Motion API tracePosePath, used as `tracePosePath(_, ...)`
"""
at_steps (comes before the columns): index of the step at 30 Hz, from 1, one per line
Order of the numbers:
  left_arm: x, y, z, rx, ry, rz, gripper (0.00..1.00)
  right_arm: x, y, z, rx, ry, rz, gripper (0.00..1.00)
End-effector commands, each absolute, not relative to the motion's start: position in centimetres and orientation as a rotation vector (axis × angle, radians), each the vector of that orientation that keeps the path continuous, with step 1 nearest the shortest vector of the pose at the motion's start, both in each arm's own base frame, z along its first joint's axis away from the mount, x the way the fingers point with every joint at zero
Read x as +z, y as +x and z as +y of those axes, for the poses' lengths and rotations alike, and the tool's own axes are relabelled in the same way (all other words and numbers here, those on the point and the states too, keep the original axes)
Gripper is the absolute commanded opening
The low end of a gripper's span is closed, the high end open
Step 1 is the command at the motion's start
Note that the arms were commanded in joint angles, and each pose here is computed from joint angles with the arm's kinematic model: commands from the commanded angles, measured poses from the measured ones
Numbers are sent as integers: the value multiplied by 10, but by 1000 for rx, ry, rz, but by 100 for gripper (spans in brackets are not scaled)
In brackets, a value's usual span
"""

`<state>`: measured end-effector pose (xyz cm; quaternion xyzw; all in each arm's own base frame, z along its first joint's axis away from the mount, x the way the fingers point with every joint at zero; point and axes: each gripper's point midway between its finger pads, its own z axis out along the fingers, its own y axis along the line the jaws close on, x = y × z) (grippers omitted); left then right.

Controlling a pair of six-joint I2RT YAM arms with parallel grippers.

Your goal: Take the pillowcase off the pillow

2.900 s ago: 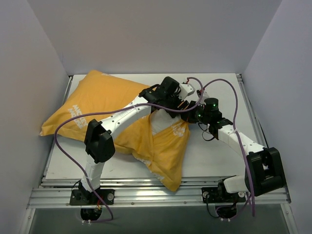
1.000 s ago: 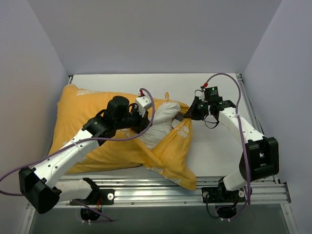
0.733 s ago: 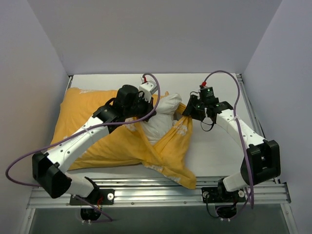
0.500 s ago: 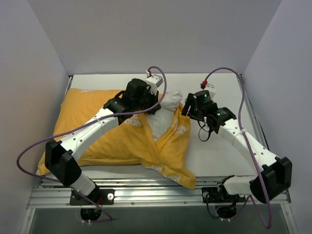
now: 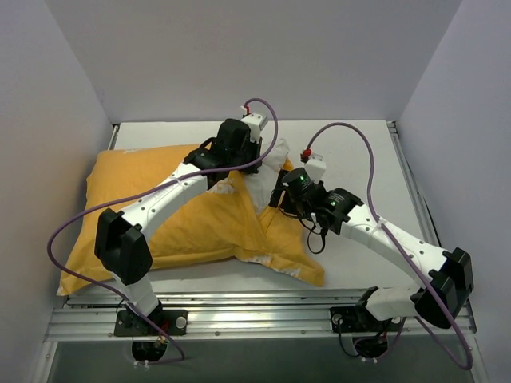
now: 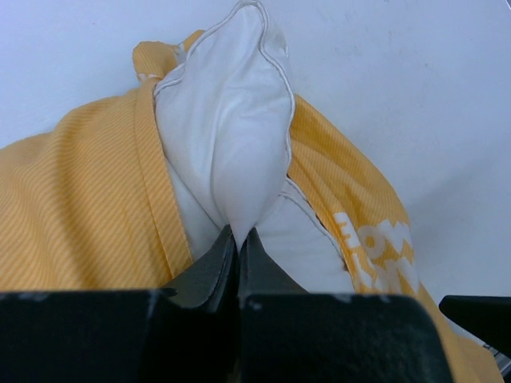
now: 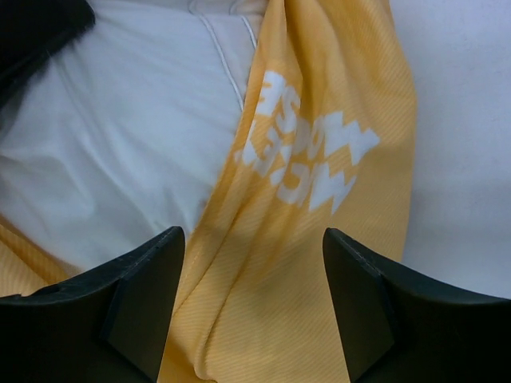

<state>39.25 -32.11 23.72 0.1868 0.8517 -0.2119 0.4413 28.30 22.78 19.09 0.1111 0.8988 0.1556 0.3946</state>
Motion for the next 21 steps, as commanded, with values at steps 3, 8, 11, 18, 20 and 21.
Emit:
tracePosePath(3,286,418,-320,-527,372,1997,2,179,284,229,360,333,2284,66)
tracePosePath(8,282,416,-320,-540,354,2006,2,173,287,237,386,316,2287,66)
tracePosePath(11,276,414,-320,-548,350,2023,2,179,287,245,382,293,2281,67)
tracePosePath(18,273,411,-317,-542,347,2030,2,168,288,256,364,272,2294,70)
tracePosePath(20,274,412,-317,-538,347,2030,2,166,288,257,360,262,2296,68)
tracePosePath(21,273,412,-316,-532,351,2033,2,158,286,255,335,253,2315,64)
